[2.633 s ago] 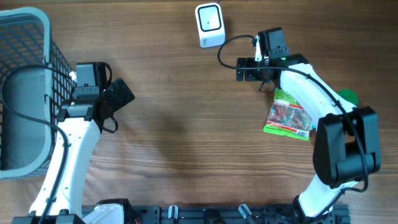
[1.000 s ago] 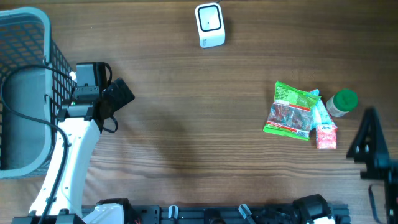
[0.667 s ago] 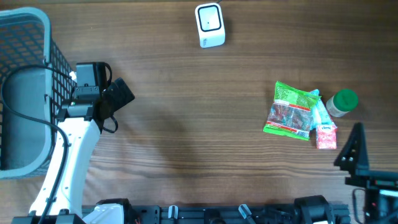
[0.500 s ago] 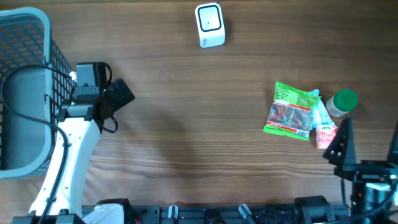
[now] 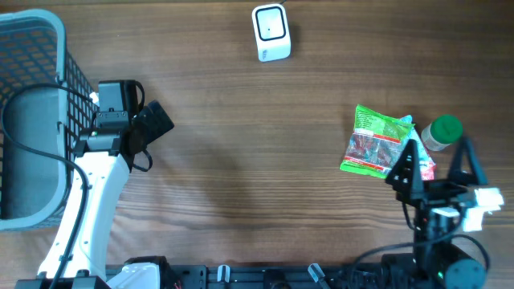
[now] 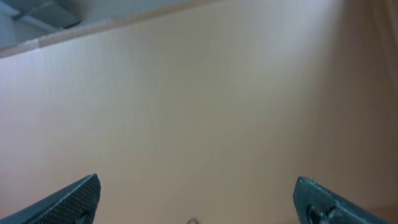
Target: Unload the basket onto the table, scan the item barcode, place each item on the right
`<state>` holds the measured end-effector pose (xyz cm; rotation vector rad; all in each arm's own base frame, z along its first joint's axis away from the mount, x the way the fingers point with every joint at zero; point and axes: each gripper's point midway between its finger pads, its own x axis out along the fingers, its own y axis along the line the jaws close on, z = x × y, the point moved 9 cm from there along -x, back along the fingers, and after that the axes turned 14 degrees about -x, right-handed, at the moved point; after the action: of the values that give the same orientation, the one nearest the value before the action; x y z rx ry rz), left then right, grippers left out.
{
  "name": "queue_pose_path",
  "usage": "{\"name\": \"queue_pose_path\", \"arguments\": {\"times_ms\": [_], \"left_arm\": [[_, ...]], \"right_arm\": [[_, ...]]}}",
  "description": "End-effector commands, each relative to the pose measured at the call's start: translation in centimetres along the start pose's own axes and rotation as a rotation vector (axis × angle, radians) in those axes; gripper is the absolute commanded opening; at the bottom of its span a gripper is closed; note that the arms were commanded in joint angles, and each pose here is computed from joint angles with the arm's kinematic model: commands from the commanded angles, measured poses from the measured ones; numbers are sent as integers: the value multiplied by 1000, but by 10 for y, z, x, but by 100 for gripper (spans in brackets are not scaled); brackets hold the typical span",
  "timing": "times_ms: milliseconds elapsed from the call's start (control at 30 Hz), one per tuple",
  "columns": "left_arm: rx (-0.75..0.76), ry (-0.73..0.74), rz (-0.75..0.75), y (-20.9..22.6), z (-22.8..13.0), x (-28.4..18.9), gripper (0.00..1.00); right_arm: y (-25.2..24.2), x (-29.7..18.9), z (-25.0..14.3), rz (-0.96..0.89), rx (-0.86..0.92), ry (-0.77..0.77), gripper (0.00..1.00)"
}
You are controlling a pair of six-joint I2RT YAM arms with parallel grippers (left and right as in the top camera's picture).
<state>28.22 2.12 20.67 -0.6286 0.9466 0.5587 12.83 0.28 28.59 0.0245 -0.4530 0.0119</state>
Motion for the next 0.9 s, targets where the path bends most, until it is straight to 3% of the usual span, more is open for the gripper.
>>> {"name": "queue_pose_path", "arguments": {"times_ms": [0,167,300,567,867], "left_arm": [[-2,-20,1,1,3,-3,100],[-1,-20,1,1,3,-3,100],[-1,-20,1,1,3,-3,100],[-2,-20,1,1,3,-3,100],[-2,-20,1,1,3,-3,100]], "right_arm": [[1,-4,-25,24,33,11,100],[1,-8,-60,23,17,105,100],[8,-10,-71,122,-133,166,100],[9,-23,-112,187,-256,430,100],[9,-23,-111,192,-282,424,100]]}}
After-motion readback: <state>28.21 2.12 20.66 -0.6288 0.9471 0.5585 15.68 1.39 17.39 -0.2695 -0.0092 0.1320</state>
